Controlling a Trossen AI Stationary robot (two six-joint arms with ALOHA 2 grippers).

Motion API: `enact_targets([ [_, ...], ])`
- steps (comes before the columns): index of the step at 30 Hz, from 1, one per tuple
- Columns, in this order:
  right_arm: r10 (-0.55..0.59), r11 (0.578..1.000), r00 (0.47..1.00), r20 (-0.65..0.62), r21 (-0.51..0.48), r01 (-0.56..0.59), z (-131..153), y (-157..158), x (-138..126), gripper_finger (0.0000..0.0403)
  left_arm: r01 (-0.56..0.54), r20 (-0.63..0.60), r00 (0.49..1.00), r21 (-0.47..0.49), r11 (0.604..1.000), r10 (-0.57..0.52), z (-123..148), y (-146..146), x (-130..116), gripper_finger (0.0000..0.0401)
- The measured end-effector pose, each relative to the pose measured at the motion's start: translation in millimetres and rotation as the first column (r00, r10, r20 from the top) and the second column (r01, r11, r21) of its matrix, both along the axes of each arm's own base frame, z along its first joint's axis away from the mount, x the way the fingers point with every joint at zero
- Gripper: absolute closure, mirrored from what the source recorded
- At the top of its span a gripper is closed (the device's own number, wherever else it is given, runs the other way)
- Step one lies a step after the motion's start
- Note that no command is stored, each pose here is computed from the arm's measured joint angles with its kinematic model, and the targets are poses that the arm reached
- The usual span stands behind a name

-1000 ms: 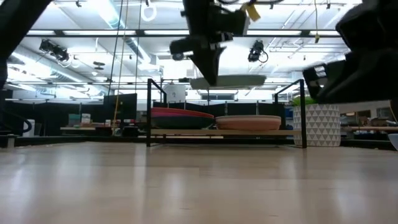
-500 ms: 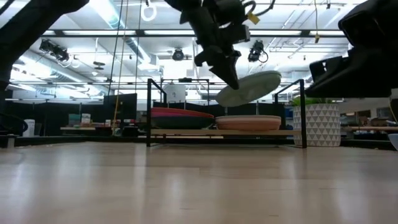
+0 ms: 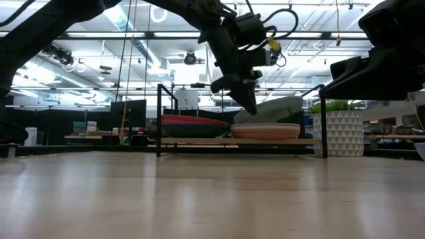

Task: Place and stack plates onto a shelf
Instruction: Stack the light blue plate on top of the gray plate on the shelf

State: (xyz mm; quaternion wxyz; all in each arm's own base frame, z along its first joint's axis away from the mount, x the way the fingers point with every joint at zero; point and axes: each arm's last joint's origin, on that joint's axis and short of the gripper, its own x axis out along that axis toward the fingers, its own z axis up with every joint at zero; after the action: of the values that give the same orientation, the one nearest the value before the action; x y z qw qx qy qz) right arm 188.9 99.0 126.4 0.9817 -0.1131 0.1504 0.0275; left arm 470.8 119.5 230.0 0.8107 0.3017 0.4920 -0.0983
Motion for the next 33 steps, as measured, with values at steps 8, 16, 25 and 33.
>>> enact_targets([
  [8, 0.007, 1.0, 1.0, -0.007, -0.013, -0.007, -0.7, 0.0, -0.5, 0.0344, -0.113, -0.002, 0.994, 0.04, 0.993, 0.113, -0.4, 3.6, -0.6, 0.0316],
  [16, 0.001, 1.0, 1.0, -0.006, -0.008, -0.001, -0.6, -0.2, -0.5, 0.0344, -0.156, -0.019, 0.987, 0.119, 0.981, 0.159, 11.9, -12.5, -4.7, 0.027],
  [25, 0.001, 1.0, 1.0, 0.018, 0.01, -0.001, 1.8, 0.4, 0.0, 0.0344, -0.323, -0.005, 0.944, 0.182, 0.929, 0.329, 15.0, -15.2, -8.7, 0.0269],
  [33, 0.006, 1.0, 1.0, 0.015, 0.018, -0.006, 1.6, 1.0, -0.3, 0.0344, -0.418, 0.022, 0.907, 0.172, 0.892, 0.42, 1.0, 10.1, -9.3, 0.0278],
])
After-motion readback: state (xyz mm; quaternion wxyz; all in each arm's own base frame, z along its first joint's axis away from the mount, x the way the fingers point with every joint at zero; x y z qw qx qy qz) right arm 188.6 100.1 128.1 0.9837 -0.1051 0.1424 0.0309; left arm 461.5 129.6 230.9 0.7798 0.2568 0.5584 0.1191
